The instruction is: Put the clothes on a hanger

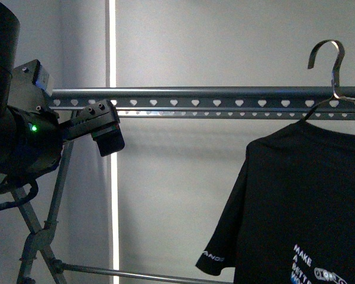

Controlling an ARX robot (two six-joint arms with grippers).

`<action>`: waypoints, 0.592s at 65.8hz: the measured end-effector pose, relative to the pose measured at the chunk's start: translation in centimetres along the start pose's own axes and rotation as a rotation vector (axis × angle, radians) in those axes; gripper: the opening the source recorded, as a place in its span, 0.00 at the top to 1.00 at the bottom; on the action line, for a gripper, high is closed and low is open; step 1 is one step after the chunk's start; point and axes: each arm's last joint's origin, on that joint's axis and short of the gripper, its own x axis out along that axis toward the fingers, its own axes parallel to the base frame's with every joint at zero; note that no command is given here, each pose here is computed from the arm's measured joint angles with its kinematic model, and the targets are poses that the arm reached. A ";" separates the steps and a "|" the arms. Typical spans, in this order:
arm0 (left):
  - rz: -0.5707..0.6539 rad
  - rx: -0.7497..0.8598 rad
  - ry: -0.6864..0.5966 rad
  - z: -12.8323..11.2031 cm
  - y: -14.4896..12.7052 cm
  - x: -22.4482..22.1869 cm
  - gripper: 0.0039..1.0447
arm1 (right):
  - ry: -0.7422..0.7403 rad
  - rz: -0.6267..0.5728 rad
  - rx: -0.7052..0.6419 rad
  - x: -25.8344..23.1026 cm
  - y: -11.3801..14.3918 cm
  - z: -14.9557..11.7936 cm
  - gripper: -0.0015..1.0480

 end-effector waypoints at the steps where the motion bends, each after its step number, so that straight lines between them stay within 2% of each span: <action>1: -0.007 -0.001 -0.008 -0.2 0.0 0.0 0.06 | -0.004 -0.005 0.028 0.1 0.0 0.3 0.91; 3: -0.016 0.017 -0.026 -0.5 0.0 0.2 0.06 | -0.009 -0.014 0.065 0.3 -0.2 0.8 0.91; 6: -0.005 0.114 -0.100 -1.4 0.7 -0.3 0.17 | -0.018 -0.016 0.138 0.7 -0.2 1.7 0.91; 9: -0.001 0.191 -0.118 -2.2 1.5 -0.9 0.24 | -0.024 -0.015 0.167 1.0 -0.3 2.2 0.91; 13: 0.013 0.279 -0.117 -3.9 3.2 -2.8 0.38 | -0.030 -0.020 0.213 1.6 -0.3 3.2 0.91; 18: 0.018 0.315 -0.113 -4.8 4.5 -4.5 0.50 | -0.038 -0.037 0.243 2.0 -0.4 4.1 0.91; 26: 0.019 0.346 -0.114 -6.4 6.6 -7.9 0.79 | -0.053 -0.062 0.314 3.3 -0.8 6.0 0.91; 33: 0.023 0.353 -0.107 -7.4 7.6 -9.6 0.97 | -0.044 -0.070 0.352 4.1 -1.1 6.6 0.91; 39: 0.021 0.357 -0.102 -8.1 8.3 -10.9 0.97 | -0.027 -0.079 0.370 4.8 -1.2 6.8 0.91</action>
